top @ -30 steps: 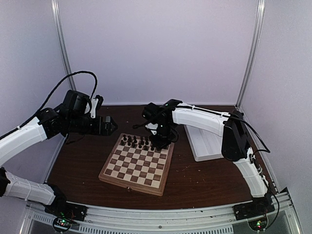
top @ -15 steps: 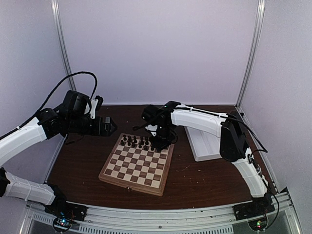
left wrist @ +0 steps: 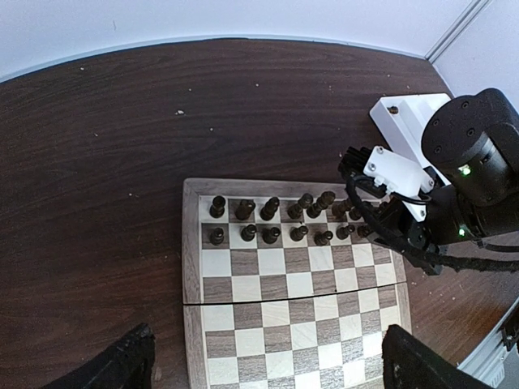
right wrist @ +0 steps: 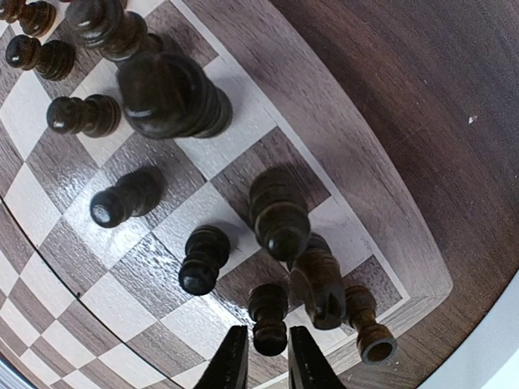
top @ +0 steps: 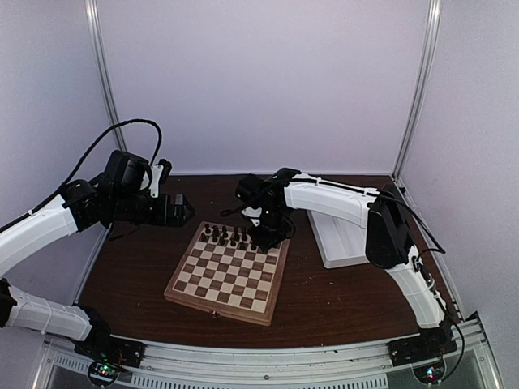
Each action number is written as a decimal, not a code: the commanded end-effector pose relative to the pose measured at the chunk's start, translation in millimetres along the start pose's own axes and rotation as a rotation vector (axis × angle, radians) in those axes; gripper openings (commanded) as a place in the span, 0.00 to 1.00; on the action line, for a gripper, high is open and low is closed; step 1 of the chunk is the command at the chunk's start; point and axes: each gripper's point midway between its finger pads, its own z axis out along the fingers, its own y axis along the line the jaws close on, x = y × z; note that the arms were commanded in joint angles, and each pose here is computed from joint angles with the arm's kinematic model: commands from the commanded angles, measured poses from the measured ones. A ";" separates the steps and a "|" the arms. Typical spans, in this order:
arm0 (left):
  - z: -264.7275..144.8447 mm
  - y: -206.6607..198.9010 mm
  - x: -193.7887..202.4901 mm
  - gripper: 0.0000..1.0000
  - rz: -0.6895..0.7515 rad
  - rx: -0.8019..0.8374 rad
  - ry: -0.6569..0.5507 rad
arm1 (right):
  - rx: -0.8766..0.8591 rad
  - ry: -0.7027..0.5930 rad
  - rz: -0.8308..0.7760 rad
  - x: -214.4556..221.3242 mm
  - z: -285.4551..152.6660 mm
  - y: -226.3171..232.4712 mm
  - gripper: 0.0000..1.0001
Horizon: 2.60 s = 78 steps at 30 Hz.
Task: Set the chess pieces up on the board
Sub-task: Place the chess piece on the chessboard, then pick up the chess piece from the storage box.
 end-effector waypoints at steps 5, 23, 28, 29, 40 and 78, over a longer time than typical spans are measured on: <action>-3.9 1.7 -6.1 0.98 0.003 0.001 -0.034 | -0.011 -0.065 -0.005 -14.5 -15.6 5.4 0.18; -3.1 1.8 -5.6 0.98 0.002 0.000 -0.032 | -0.020 -0.081 0.001 -17.8 -18.9 6.9 0.17; -3.2 1.4 -6.3 0.98 0.002 0.001 -0.033 | -0.026 -0.085 0.004 -19.0 -18.7 8.1 0.16; -3.0 1.6 -6.3 0.98 0.002 0.000 -0.033 | -0.026 -0.089 0.006 -19.8 -19.1 8.2 0.16; -2.6 1.5 -6.7 0.98 0.003 -0.001 -0.033 | -0.028 -0.113 0.007 -22.4 -28.3 8.1 0.40; 2.9 -5.9 -2.0 0.98 -0.020 0.025 0.035 | 0.204 -0.291 0.356 -2.5 -81.3 -213.7 0.26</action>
